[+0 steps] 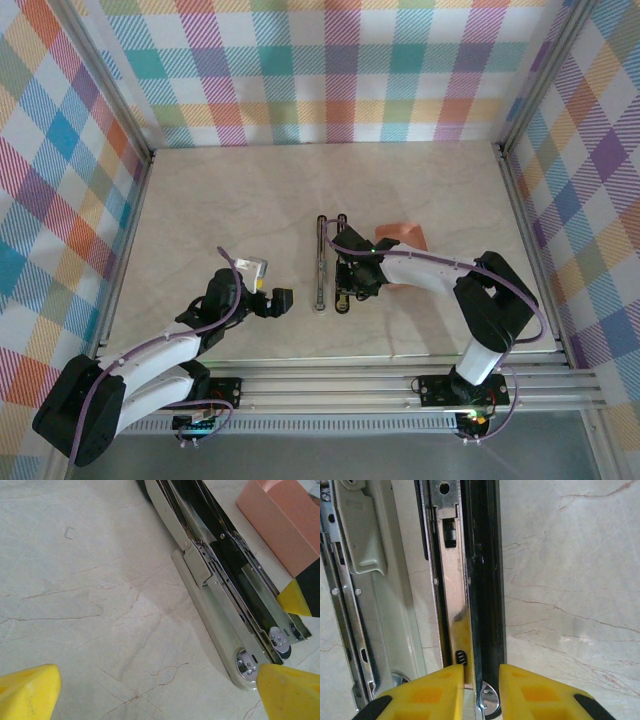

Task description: Load the staples into the stapler

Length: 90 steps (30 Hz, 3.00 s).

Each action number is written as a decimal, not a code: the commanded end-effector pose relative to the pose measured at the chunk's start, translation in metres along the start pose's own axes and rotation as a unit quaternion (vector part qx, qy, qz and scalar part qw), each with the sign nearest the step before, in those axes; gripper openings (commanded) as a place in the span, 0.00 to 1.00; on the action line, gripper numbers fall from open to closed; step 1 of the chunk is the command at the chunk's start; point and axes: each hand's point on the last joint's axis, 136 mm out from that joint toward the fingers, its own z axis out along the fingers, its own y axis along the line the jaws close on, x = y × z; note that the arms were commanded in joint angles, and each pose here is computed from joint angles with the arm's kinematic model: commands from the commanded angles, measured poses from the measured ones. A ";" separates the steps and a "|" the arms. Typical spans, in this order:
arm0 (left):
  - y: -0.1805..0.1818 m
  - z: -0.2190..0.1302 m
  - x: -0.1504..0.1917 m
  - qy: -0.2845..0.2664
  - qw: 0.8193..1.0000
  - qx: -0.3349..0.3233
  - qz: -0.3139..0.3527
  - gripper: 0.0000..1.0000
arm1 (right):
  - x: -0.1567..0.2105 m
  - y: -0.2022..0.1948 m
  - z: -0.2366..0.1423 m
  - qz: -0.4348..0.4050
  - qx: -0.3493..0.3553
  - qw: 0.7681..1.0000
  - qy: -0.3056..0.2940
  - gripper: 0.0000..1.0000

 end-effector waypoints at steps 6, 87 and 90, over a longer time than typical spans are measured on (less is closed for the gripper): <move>-0.009 -0.004 -0.015 -0.019 1.000 0.011 0.012 1.00 | -0.010 0.009 -0.037 -0.033 -0.013 0.999 -0.032 0.30; -0.005 0.002 -0.040 -0.019 0.999 -0.023 0.033 1.00 | -0.151 -0.164 0.008 0.280 0.146 0.949 0.015 0.19; -0.006 0.000 -0.040 -0.020 0.999 -0.022 0.033 1.00 | -0.154 -0.158 0.001 0.273 0.131 0.953 0.003 0.19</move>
